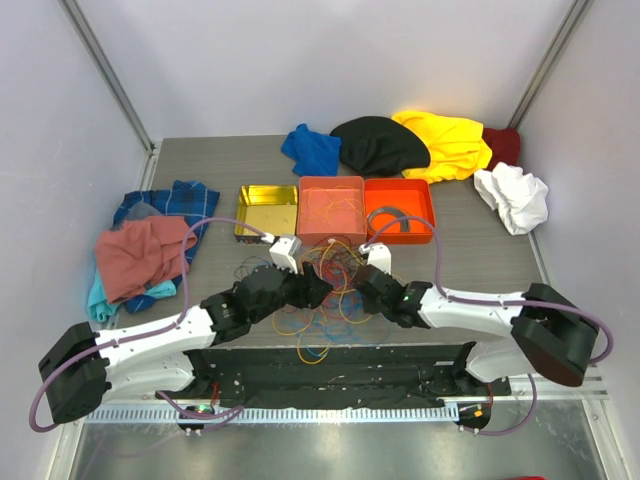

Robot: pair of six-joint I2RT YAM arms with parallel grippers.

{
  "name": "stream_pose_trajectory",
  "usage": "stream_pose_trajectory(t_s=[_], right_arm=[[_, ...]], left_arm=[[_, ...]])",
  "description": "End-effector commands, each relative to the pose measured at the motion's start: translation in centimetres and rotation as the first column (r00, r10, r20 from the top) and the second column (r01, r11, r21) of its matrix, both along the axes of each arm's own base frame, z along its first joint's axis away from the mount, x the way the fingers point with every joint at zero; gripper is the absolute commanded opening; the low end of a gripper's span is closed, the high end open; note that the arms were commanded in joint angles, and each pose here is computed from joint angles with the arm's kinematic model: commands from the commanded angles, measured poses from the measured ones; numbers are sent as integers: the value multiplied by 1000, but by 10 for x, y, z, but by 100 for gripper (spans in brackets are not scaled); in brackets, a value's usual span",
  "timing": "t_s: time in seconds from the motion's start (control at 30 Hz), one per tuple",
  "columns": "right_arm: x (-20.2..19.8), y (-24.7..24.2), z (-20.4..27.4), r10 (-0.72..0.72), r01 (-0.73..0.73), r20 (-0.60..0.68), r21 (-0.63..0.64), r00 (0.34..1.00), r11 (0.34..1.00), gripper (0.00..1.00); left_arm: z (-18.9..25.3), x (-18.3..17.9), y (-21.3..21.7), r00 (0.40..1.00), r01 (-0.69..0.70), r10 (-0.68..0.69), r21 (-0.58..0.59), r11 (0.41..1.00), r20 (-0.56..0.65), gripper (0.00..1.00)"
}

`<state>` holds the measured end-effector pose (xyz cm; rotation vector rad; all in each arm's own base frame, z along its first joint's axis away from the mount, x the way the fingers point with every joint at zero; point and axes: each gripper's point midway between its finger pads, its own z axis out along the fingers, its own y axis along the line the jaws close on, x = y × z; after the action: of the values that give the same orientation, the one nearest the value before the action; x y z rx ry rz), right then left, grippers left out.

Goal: Untangle the cables

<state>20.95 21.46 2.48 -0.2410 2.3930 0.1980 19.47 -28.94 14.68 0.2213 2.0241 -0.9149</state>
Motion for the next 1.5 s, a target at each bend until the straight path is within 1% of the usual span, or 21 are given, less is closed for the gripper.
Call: stream_pose_trajectory(t_s=[0.0, 0.1, 0.23, 0.43, 0.57, 0.67, 0.77, 0.8, 0.83, 0.87, 0.9, 0.93, 0.97, 1.03, 1.07, 1.17, 1.27, 1.47], right_arm=[[7, 2, 48, -32, 27, 102, 46, 994, 999, 10], [8, 7, 79, -34, 23, 145, 74, 989, 997, 10], [10, 10, 132, -42, 14, 210, 135, 977, 991, 10], [15, 3, 193, -62, 8, 301, 177, 951, 984, 11], [17, -2, 224, -82, 7, 347, 212, 934, 977, 11], [18, -5, 238, -101, 8, 374, 242, 922, 970, 11], [15, -10, 263, -125, -13, 416, 313, 901, 950, 12], [13, -12, 279, -141, -35, 442, 366, 886, 930, 12], [8, -10, 288, -121, -78, 458, 391, 881, 917, 13], [5, -8, 298, -111, -114, 474, 420, 873, 900, 14], [0, -11, 314, -127, -151, 502, 476, 855, 867, 15], [-7, -7, 322, -99, -202, 518, 494, 850, 846, 16], [-9, -6, 333, -103, -232, 537, 520, 837, 822, 15], [-17, -8, 339, -87, -276, 557, 534, 826, 799, 16], [-17, -8, 338, -83, -278, 558, 530, 826, 801, 16], [-13, -11, 314, -86, -221, 519, 500, 850, 838, 15], [-11, -10, 300, -86, -201, 499, 492, 862, 847, 13], [-5, -9, 306, -99, -190, 515, 479, 851, 857, 7]], left_arm=[[12, 4, -1, 999, -18, 19, -44, 999, 35, 56], [13, 3, -1, 999, -18, 20, -47, 999, 35, 56], [15, 3, 0, 999, -21, 23, -54, 998, 39, 56], [16, 3, 4, 998, -31, 34, -58, 998, 45, 56], [18, 3, 6, 998, -37, 41, -69, 997, 50, 56], [19, 2, 8, 998, -40, 44, -72, 997, 53, 56], [20, 2, 10, 997, -41, 46, -76, 996, 56, 56], [21, 1, 10, 997, -43, 48, -80, 996, 57, 56], [20, 1, 10, 997, -42, 46, -79, 996, 56, 56], [21, 1, 10, 997, -42, 46, -82, 996, 58, 56], [20, 1, 11, 997, -43, 48, -79, 996, 56, 56], [21, 2, 10, 997, -42, 47, -85, 996, 57, 56], [21, 1, 10, 997, -41, 46, -85, 996, 57, 56], [21, 2, 8, 997, -38, 44, -91, 995, 56, 56], [21, 1, 7, 998, -35, 40, -91, 995, 53, 56], [20, 1, 3, 999, -26, 30, -97, 995, 44, 56], [21, 1, 1, 999, -23, 27, -100, 995, 40, 56], [24, 0, 4, 999, -26, 31, -103, 994, 45, 56]])
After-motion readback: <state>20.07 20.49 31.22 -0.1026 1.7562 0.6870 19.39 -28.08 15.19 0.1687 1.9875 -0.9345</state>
